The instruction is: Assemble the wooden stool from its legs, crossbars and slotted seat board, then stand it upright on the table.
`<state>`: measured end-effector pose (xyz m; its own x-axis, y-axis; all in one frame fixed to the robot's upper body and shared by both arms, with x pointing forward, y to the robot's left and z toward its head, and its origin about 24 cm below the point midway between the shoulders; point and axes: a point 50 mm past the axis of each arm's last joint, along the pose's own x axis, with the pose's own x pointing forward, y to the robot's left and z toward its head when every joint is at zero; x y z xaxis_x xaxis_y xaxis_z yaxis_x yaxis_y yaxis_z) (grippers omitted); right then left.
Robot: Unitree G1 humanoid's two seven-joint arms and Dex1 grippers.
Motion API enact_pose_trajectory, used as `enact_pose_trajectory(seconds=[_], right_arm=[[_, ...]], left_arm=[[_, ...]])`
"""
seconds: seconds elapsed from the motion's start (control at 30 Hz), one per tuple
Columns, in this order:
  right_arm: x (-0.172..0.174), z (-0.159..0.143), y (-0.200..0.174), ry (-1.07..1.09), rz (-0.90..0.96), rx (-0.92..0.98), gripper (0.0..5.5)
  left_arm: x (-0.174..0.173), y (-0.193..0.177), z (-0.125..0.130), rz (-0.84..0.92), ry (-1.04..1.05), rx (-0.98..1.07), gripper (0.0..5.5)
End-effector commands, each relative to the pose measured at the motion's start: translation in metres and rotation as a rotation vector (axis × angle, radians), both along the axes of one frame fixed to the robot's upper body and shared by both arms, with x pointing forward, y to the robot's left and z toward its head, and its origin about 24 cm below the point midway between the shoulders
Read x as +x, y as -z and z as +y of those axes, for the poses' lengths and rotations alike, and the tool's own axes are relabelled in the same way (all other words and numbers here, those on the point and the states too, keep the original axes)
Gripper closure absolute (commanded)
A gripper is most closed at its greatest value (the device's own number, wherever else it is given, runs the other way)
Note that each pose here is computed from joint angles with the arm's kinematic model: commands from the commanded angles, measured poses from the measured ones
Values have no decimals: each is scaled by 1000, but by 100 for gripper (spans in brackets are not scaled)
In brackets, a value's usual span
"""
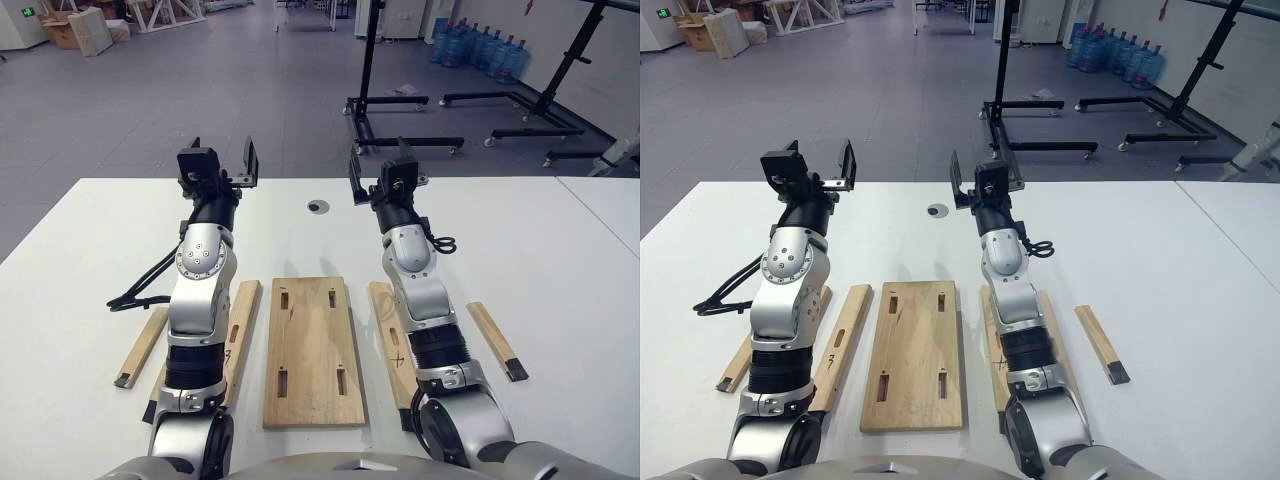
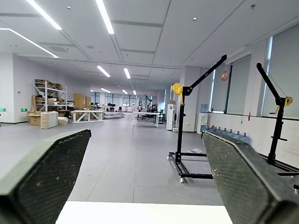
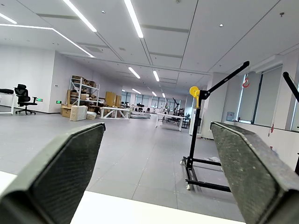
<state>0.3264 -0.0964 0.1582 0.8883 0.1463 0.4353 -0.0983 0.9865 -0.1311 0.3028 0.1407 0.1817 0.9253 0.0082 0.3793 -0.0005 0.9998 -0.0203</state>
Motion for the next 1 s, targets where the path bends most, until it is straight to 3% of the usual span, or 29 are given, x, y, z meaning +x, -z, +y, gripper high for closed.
enact_pose_trajectory(seconds=[0.03, 0.83, 1.0], right_arm=[[-3, -2, 4, 10, 17, -3, 134], [-1, -7, 2, 37, 10, 1, 134], [-5, -35, 6, 51, 93, 50, 134]], left_arm=[[1, 0, -3, 5, -5, 37, 113], [1, 0, -9, -20, 24, 92, 113], [-1, 5, -8, -2, 13, 71, 113]])
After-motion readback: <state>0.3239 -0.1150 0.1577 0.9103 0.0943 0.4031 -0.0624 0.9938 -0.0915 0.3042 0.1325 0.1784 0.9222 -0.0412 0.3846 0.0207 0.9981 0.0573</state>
